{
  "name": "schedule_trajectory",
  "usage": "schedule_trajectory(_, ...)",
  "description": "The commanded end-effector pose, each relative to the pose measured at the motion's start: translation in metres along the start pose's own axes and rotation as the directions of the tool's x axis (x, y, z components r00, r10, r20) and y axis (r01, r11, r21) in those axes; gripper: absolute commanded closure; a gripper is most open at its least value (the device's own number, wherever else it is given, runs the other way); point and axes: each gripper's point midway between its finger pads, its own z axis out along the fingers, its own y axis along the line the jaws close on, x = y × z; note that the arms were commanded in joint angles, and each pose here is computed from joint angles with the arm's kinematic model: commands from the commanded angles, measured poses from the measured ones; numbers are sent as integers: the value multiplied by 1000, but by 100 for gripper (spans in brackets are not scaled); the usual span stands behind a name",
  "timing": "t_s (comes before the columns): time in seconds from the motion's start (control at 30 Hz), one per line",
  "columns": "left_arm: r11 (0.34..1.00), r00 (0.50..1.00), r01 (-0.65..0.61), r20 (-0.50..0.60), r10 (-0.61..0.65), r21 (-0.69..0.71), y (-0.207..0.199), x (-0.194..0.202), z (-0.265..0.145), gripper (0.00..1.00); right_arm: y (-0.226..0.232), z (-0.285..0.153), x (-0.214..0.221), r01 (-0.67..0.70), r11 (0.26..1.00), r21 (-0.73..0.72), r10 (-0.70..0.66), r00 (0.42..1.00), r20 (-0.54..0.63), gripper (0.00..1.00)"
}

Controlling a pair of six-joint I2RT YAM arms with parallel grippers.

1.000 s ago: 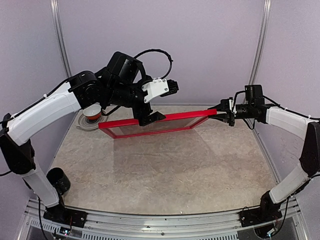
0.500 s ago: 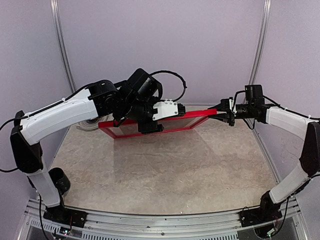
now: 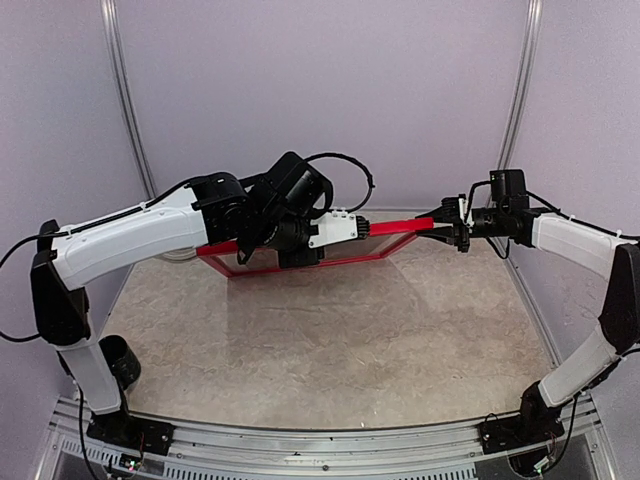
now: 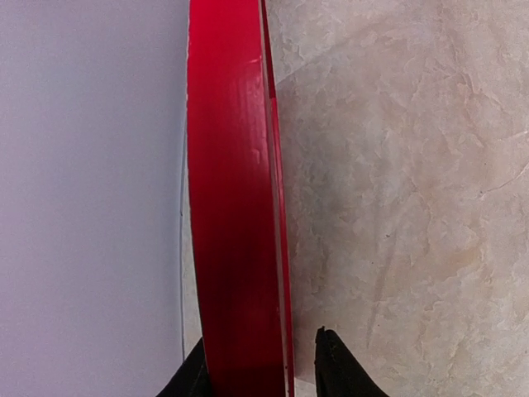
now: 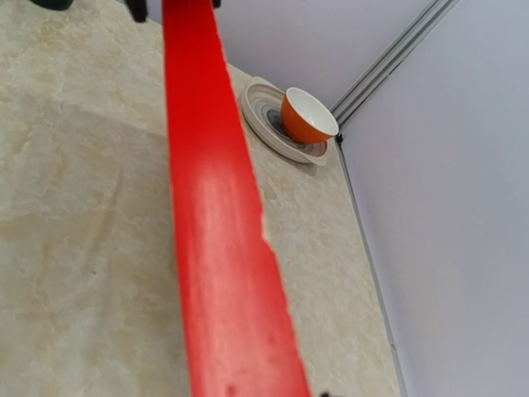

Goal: Put the photo into the frame
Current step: Turn over the photo frame.

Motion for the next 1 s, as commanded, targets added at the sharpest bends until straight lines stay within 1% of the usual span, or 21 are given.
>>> schedule_trajectory(0.0, 1000, 1000, 0, -9, 0, -14, 0, 2, 11, 69, 10, -4, -19, -102, 993, -55, 106, 991, 85, 93)
schedule_trajectory(0.1, 1000, 1000, 5, -4, -6, -27, 4, 0, 9, 82, 9, -4, -19, -102, 993, -55, 107, 991, 86, 93)
schedule_trajectory(0.23, 999, 1000, 9, 0, -9, -31, 4, 0, 8, 93, 9, -5, -20, -101, 994, -51, 105, 991, 85, 92)
schedule_trajectory(0.3, 999, 1000, 10, 5, -10, -32, 4, -1, 7, 99, 8, -5, -19, -103, 994, -47, 107, 991, 81, 87)
schedule_trajectory(0.33, 999, 1000, 15, 7, -14, -34, 4, -1, 8, 100, 7, -5, -19, -105, 993, -45, 109, 991, 78, 81)
schedule_trajectory(0.37, 999, 1000, 20, 15, -19, -36, 6, -3, 6, 100, 6, -5, -19, -108, 993, -37, 111, 991, 73, 72)
schedule_trajectory(0.4, 999, 999, 28, 24, -27, -41, 8, -4, 5, 100, 1, -5, -18, -110, 994, -20, 111, 992, 65, 55)
schedule_trajectory(0.43, 998, 999, 40, 35, -38, -42, 11, -6, 4, 100, -3, -6, -18, -112, 994, 0, 112, 992, 58, 12)
schedule_trajectory(0.47, 997, 997, 63, 53, -61, -45, 15, -9, 2, 100, -7, -7, -19, -116, 993, 21, 115, 992, 52, 2)
schedule_trajectory(0.5, 995, 994, 85, 69, -82, -44, 19, -12, 0, 100, -13, -10, -21, -115, 992, 47, 113, 992, 49, 1)
schedule_trajectory(0.63, 981, 973, 188, 148, -179, -52, 41, -23, -11, 100, -33, -25, -37, -108, 977, 185, 99, 993, 56, 1)
schedule_trajectory(0.77, 952, 931, 303, 224, -287, -39, 63, -34, -22, 100, -57, -45, -59, -96, 934, 344, 85, 995, 46, 1)
schedule_trajectory(0.87, 921, 885, 390, 281, -372, -8, 80, -42, -31, 100, -80, -62, -72, -169, 867, 468, 152, 986, 75, 1)
schedule_trajectory(0.97, 889, 838, 457, 321, -440, 24, 92, -50, -37, 100, -102, -79, -70, -269, 763, 588, 253, 961, 111, 1)
